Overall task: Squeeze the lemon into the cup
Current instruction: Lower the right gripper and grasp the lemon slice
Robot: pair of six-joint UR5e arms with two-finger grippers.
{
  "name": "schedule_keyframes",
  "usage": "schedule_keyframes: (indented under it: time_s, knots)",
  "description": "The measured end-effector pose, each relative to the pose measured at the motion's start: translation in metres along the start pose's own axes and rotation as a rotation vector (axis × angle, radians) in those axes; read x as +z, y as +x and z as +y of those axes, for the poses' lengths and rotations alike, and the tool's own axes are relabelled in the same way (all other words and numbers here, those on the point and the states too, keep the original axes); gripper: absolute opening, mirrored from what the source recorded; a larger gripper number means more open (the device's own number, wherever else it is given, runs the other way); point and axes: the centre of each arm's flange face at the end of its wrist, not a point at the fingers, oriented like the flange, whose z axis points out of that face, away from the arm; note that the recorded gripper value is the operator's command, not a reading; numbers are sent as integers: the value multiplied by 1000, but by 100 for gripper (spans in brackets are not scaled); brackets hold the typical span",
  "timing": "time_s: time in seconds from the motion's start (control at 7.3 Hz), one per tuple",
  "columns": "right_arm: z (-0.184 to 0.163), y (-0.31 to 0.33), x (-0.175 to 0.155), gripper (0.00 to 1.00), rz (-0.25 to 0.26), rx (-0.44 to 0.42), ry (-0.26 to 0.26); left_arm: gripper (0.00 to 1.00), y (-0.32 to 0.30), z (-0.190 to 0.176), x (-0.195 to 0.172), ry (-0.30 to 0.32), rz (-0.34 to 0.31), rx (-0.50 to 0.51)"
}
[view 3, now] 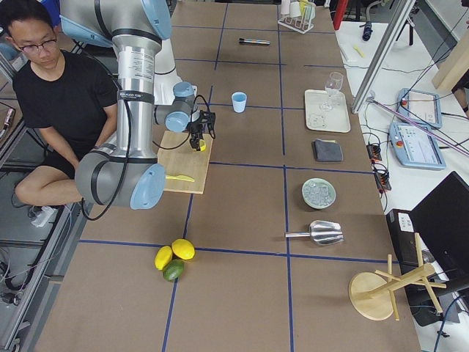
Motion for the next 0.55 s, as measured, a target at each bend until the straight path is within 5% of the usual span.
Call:
schedule_keyframes:
  time_s: [0.14,0.55]
  knots:
    - [0,0,0,24,0,0,1,100,0,0,0,0,0,0]
    - [-1,-1,-9,24,-13,3,3,100,0,0,-1,1,0,1]
